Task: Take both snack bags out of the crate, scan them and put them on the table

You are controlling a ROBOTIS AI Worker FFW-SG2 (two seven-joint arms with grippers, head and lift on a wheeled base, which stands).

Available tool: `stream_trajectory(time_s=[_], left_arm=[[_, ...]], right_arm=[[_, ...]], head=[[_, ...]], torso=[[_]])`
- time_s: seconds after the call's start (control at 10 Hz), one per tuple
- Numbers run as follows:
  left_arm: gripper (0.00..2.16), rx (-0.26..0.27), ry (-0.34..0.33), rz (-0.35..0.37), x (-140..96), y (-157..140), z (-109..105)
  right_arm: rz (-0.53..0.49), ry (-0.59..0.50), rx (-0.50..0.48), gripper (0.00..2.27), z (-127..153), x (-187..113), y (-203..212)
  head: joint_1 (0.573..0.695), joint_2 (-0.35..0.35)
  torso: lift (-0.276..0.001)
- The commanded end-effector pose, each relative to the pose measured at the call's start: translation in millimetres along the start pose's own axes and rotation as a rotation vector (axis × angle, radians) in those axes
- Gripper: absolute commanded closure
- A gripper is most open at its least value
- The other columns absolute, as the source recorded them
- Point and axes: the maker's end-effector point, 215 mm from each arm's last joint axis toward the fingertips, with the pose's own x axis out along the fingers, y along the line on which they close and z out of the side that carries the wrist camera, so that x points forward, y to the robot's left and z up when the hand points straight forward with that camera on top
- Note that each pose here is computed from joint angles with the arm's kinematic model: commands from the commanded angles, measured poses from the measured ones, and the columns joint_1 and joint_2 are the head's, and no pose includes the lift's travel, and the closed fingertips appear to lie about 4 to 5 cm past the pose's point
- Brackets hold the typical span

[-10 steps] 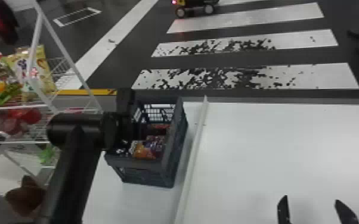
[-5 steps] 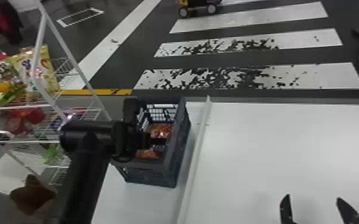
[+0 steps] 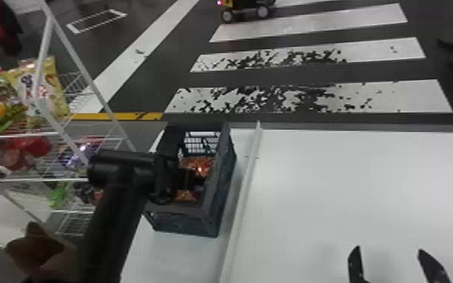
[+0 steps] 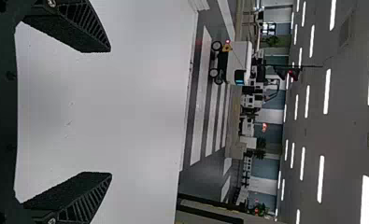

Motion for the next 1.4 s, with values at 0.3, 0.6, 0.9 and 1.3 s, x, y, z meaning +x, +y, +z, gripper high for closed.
stream_trajectory(time_s=[0.3,0.6,0.9,1.3], left_arm=[[0.71,-0.006,0.035,-0.038,15,4,-15],[1.41,0.008,-0.009,-0.035,15,6,-9],[2.04,-0.027,-0.026,-0.004,-18,19,6],[2.05,-0.044,-0.076,0.014,-61,28,21]], right_arm=[[0.005,0.001,0.005,0.04,0,-1,2],[0.007,0.002,0.005,0.04,-1,-2,2],[0.005,0.005,0.006,0.04,-3,-1,2],[0.004,0.011,0.003,0.04,-6,0,1]], head=[[0.695,0.333],[0.695,0.337],[0.695,0.337],[0.695,0.35]], torso=[[-0.094],[-0.094],[-0.094],[-0.094]])
